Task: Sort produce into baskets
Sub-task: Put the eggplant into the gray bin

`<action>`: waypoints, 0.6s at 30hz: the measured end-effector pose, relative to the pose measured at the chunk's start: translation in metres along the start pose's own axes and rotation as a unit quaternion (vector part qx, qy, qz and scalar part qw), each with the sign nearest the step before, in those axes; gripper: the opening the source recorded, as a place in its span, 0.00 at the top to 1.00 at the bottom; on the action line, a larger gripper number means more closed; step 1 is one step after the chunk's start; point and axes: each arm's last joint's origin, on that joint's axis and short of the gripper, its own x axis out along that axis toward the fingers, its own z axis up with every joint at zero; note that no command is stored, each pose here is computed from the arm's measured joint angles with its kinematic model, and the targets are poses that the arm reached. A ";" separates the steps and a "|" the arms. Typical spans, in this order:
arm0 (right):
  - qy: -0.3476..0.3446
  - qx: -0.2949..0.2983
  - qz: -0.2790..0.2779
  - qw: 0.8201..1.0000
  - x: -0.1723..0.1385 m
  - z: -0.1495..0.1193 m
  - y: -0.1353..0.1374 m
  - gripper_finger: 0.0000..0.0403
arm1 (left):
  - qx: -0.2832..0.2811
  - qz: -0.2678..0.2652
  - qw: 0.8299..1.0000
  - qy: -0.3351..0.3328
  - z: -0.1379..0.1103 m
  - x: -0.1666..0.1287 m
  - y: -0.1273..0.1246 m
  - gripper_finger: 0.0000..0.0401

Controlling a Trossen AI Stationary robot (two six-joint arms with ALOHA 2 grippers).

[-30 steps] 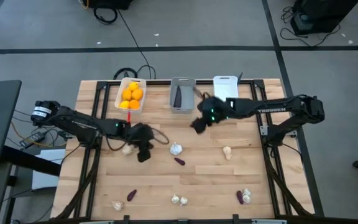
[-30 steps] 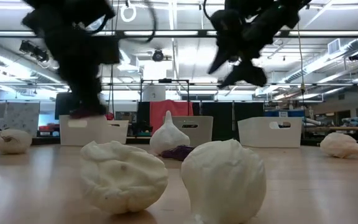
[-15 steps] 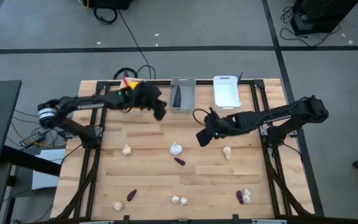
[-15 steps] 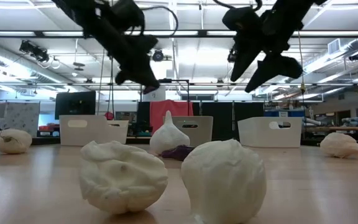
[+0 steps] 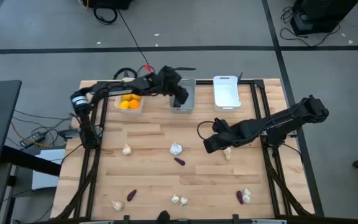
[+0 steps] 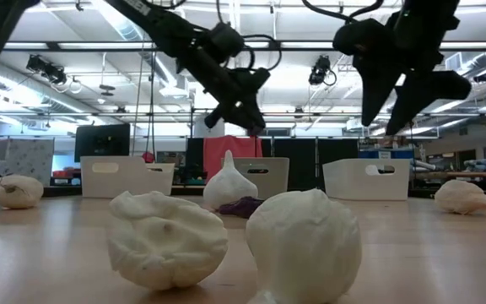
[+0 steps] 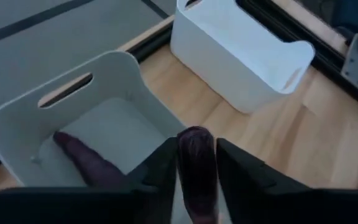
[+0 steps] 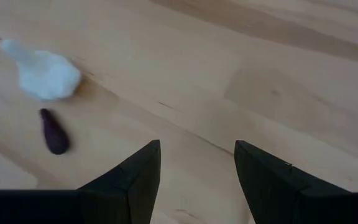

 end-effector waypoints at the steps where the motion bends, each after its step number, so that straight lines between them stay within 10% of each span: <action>1: 0.000 0.006 -0.003 1.000 0.000 -0.001 0.000 0.47 | -0.001 0.004 1.000 0.007 0.001 0.003 0.000 0.67; 8: -0.006 0.021 -0.006 1.000 -0.003 -0.009 0.000 0.47 | -0.012 0.021 0.998 0.064 -0.002 0.018 0.013 0.49; 18: 0.005 -0.099 -0.004 0.995 -0.002 -0.007 0.000 0.47 | 0.111 -0.159 0.980 0.052 0.014 -0.023 -0.011 0.47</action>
